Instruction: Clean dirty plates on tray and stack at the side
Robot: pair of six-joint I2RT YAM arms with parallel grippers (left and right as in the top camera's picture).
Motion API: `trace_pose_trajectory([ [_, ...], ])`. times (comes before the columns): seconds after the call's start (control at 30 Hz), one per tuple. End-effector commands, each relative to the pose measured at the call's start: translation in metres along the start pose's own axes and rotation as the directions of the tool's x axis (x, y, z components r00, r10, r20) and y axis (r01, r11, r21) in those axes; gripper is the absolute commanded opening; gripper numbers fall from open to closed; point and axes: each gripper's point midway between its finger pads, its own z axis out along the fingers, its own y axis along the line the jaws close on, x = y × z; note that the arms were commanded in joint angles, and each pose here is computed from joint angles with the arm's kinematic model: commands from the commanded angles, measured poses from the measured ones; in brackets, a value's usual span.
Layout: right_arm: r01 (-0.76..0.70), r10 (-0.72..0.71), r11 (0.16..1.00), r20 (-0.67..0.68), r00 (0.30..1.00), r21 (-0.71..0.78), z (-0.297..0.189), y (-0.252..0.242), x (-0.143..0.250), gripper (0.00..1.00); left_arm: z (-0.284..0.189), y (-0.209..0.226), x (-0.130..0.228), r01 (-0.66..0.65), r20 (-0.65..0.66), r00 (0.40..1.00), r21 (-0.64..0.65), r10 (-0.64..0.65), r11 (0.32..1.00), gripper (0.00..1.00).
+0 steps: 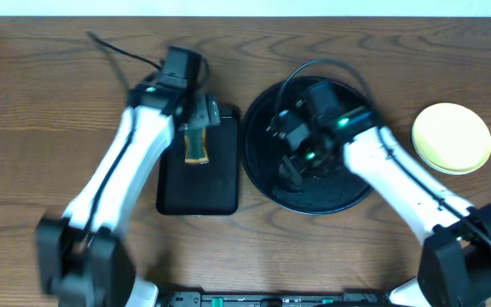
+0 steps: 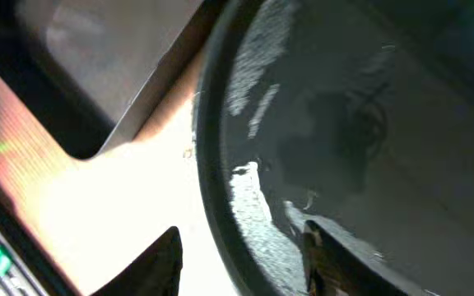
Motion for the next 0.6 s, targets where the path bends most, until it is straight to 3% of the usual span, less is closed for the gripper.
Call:
trace_pose_trajectory([
  [0.0,0.025,-0.017,0.996,-0.091,0.996,0.081,0.023,0.010,0.023,0.37,-0.056,0.003,-0.021,0.022,0.130,0.991,0.035,-0.026,0.999,0.98],
  [0.1,0.065,-0.046,0.991,-0.150,0.988,0.121,0.039,0.022,0.042,0.27,-0.074,0.007,-0.016,0.023,0.140,0.990,0.040,-0.029,0.999,0.98],
  [0.27,0.141,-0.119,0.984,-0.192,0.974,0.107,0.059,0.044,0.062,0.27,-0.073,0.011,-0.006,0.019,0.101,0.995,0.023,-0.021,1.000,0.98],
  [0.57,0.241,-0.192,0.926,-0.187,0.963,0.291,0.069,0.025,0.063,0.27,-0.063,0.012,-0.001,0.014,0.066,0.998,0.008,-0.015,1.000,0.98],
])
